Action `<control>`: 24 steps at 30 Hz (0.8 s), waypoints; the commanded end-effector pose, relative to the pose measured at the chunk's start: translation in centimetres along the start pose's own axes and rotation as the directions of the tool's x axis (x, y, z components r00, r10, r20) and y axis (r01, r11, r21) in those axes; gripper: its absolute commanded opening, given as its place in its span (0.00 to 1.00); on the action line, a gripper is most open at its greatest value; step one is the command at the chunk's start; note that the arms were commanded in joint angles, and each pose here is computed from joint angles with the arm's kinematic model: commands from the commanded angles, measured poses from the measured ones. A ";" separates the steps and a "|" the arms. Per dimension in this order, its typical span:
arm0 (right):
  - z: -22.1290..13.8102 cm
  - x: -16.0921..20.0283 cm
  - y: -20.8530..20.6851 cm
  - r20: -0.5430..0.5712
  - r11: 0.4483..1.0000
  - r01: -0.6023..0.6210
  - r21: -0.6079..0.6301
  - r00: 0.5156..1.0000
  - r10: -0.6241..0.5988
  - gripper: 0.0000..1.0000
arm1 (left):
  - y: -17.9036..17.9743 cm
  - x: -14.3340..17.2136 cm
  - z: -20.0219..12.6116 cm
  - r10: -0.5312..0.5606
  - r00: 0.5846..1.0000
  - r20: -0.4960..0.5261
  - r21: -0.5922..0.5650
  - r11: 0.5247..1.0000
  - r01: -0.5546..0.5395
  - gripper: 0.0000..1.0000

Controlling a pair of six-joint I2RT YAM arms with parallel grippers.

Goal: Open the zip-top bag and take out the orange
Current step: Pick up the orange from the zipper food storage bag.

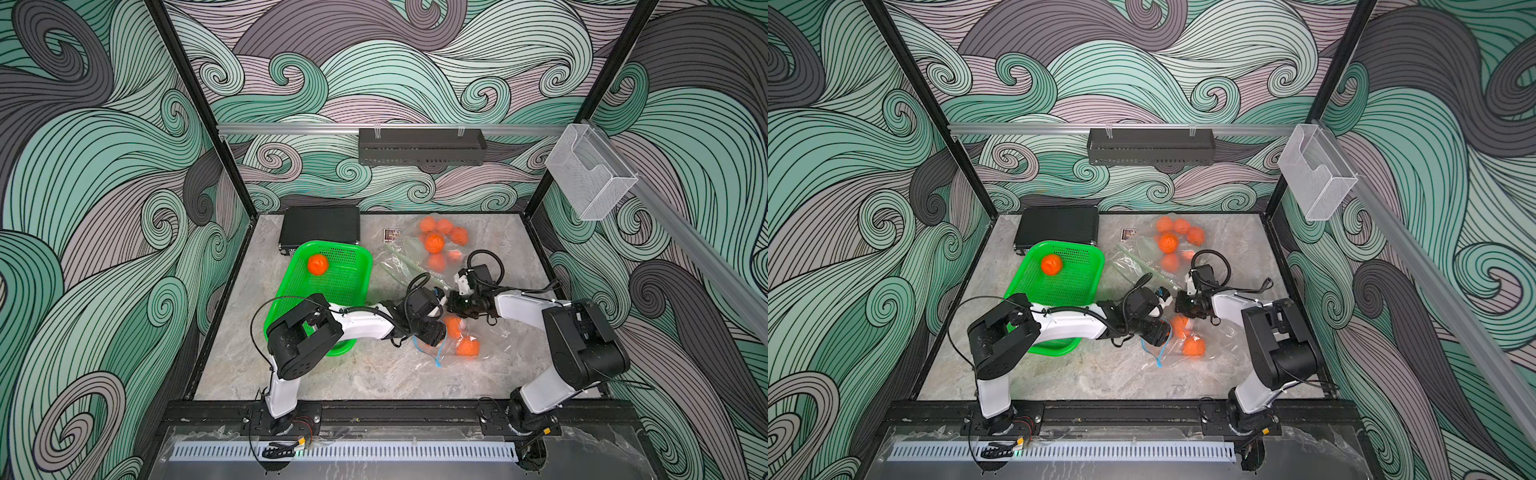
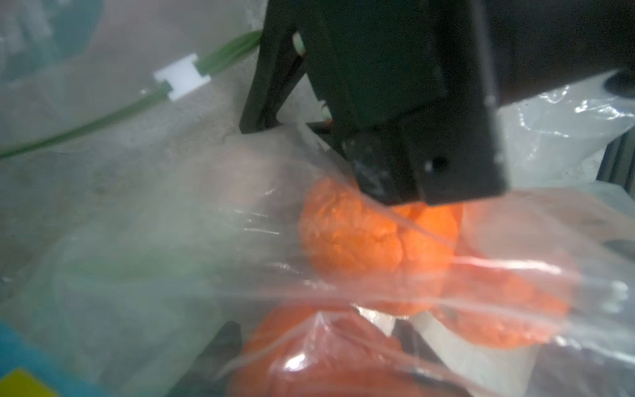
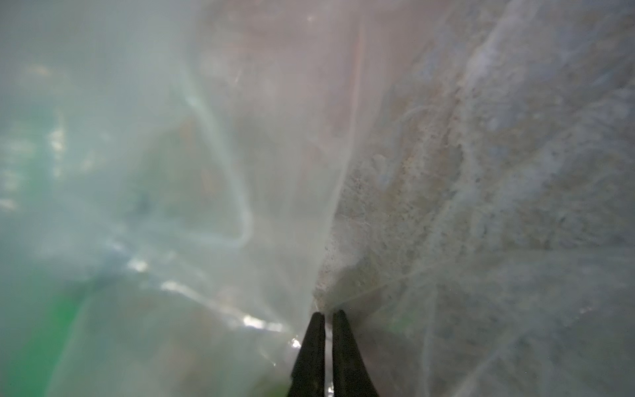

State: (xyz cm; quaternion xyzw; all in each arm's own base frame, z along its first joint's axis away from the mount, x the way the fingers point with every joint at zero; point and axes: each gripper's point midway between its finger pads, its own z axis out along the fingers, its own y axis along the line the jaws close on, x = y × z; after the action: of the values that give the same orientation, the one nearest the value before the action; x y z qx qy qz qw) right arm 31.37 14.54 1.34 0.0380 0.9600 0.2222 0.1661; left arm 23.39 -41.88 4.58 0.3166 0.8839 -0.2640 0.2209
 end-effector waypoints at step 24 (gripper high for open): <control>-7.9 4.3 -4.2 0.197 0.980 -0.081 0.182 0.979 0.044 0.32 | -0.7 3.2 -1.9 -0.004 0.997 -0.082 0.018 1.000 0.006 0.73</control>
State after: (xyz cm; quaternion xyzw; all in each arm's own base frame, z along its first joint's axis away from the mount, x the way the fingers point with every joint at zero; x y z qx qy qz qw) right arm 25.92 8.70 6.28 0.0848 0.9493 0.1415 0.2675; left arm 20.95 -39.63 4.23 0.3244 0.8906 -0.2578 0.1873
